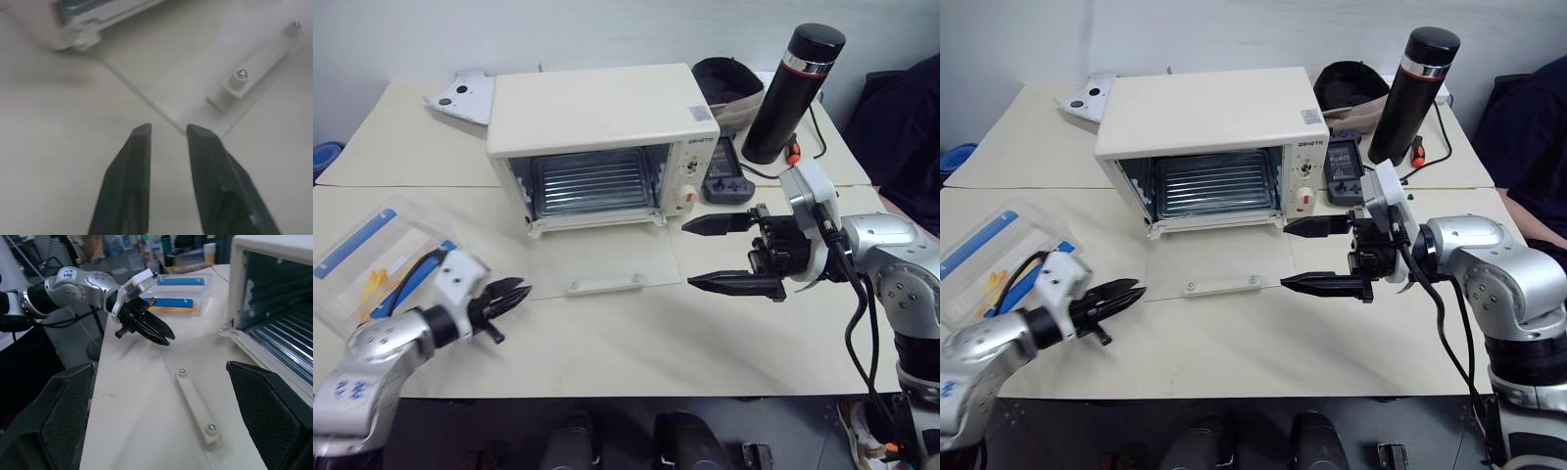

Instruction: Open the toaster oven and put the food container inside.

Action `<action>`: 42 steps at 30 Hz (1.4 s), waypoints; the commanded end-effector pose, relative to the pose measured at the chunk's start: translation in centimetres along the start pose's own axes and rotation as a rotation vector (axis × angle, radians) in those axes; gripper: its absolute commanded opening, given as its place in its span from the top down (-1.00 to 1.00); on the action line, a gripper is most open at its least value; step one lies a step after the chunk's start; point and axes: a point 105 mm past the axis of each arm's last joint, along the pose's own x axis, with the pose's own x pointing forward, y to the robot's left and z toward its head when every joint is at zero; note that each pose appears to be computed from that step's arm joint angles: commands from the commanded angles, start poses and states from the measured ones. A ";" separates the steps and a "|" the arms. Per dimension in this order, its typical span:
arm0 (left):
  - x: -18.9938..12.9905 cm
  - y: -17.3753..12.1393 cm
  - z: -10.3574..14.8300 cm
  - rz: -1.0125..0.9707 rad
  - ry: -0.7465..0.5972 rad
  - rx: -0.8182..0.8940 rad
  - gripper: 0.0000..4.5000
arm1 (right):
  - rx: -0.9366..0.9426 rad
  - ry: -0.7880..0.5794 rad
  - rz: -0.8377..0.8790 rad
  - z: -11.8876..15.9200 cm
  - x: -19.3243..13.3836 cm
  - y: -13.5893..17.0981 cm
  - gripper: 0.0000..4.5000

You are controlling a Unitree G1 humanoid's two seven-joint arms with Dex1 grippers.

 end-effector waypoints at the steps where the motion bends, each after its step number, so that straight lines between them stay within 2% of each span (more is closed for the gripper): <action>1: -5.2 0.7 1.3 0.172 -0.076 -0.063 -0.05 | -0.038 -0.005 0.091 0.4 1.1 -0.6 -1.00; 4: -10.7 1.7 0.6 0.379 -0.123 -0.170 -0.45 | -0.041 -0.008 0.153 0.4 2.2 -1.6 -1.00; 8: -15.5 3.1 0.0 0.600 -0.191 -0.299 -0.92 | -0.001 -0.012 0.222 0.5 3.0 -2.1 -1.00; 9: -16.6 3.7 -0.5 0.669 -0.184 -0.335 -0.99 | -0.003 -0.006 0.255 0.5 3.2 -1.9 -1.00; 13: -17.9 4.9 -1.9 0.814 -0.159 -0.433 -0.99 | -0.053 0.009 0.270 0.2 3.7 -2.1 -1.00; 16: -18.0 7.3 -2.7 0.938 -0.207 -0.579 -0.99 | -0.053 -0.001 0.274 0.4 3.8 -2.1 -1.00; 19: -18.1 9.4 -3.1 1.009 -0.204 -0.647 -0.99 | -0.040 0.001 0.298 0.2 3.6 -1.6 -1.00; 24: -16.6 12.3 -1.7 0.993 -0.240 -0.706 -0.99 | -0.040 -0.014 0.272 0.2 3.5 -1.3 -1.00; 30: -14.5 14.2 -1.0 0.968 -0.137 -0.682 -0.99 | -0.029 -0.028 0.227 0.0 3.1 -0.8 -1.00; 39: -10.8 17.0 -1.4 0.944 -0.016 -0.755 -0.99 | -0.019 -0.055 0.152 -0.3 2.8 0.0 -1.00; 42: -9.6 17.5 -1.5 0.933 0.007 -0.770 -0.74 | -0.019 -0.061 0.135 -0.2 2.7 0.2 -1.00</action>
